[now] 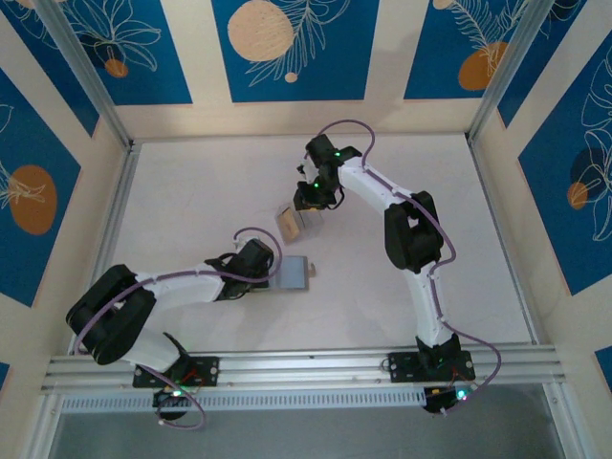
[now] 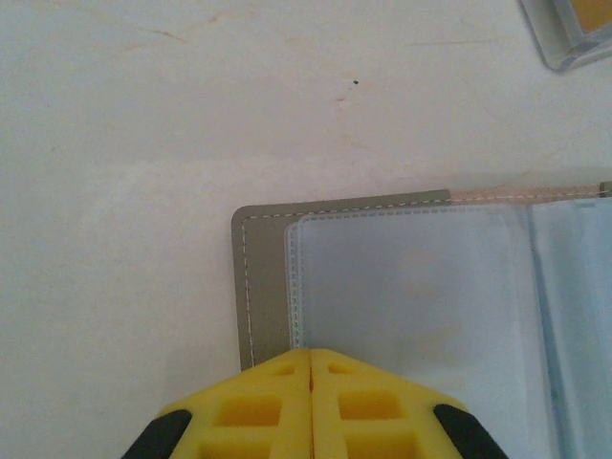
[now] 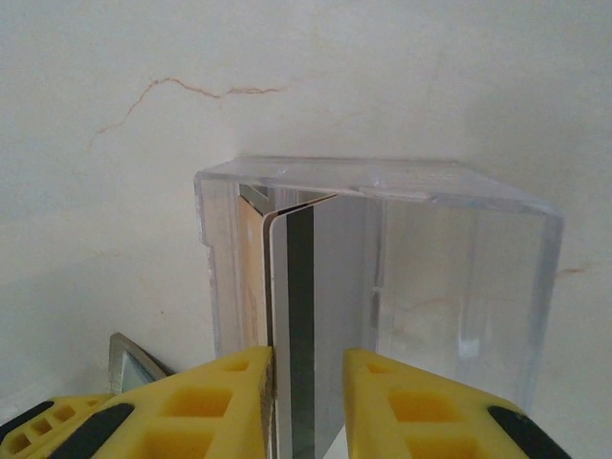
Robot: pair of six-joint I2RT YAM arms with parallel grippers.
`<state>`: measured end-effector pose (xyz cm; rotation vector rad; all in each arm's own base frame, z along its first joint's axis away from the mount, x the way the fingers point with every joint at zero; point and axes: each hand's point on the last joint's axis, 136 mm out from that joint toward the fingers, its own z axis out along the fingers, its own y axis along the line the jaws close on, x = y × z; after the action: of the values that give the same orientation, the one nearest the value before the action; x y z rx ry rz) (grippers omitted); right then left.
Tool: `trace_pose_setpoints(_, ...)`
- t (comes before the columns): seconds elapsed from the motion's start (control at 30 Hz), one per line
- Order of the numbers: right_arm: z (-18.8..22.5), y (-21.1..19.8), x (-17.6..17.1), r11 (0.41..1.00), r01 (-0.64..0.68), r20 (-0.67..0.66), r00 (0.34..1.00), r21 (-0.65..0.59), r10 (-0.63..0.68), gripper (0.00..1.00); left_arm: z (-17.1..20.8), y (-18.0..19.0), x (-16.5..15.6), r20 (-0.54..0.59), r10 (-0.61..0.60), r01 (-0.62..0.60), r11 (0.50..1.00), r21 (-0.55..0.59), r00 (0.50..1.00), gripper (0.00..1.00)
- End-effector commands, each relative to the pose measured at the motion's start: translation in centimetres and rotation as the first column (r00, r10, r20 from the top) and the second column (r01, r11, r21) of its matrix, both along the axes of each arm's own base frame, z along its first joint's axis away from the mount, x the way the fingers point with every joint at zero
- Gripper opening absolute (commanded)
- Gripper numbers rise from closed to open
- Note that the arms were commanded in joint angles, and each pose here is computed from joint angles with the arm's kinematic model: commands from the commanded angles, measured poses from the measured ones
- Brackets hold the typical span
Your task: Put the credit cards into the card holder
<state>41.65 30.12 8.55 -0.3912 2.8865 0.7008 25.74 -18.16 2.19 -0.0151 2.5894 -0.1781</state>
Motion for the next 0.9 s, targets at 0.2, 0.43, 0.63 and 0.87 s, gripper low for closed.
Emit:
trace_pose_setpoints(0.2, -0.68, -1.12, -1.36, 1.000, 0.005, -0.068, 0.998, -0.020, -0.007, 0.28, -3.71, 1.44, -3.87, -0.193, -0.023, 0.034, 0.998, 0.051, 0.981, 0.06)
trace_pose_setpoints(0.43, -0.82, -1.40, -1.27, 1.000, 0.018, -0.077, 0.997, -0.016, -0.019, 0.28, -3.74, 1.46, -3.89, -0.193, -0.023, 0.033, 0.998, 0.051, 0.981, 0.06)
trace_pose_setpoints(0.63, -0.70, -1.65, -1.53, 0.999, 0.015, -0.063, 0.998, -0.041, -0.017, 0.25, -3.80, 1.50, -3.91, -0.195, -0.021, 0.032, 0.998, 0.052, 0.981, 0.06)
trace_pose_setpoints(0.87, -0.44, -1.71, -1.99, 0.992, -0.013, -0.016, 1.000, -0.123, 0.011, 0.20, -3.72, 1.45, -3.89, -0.192, -0.021, 0.031, 0.998, 0.048, 0.981, 0.06)
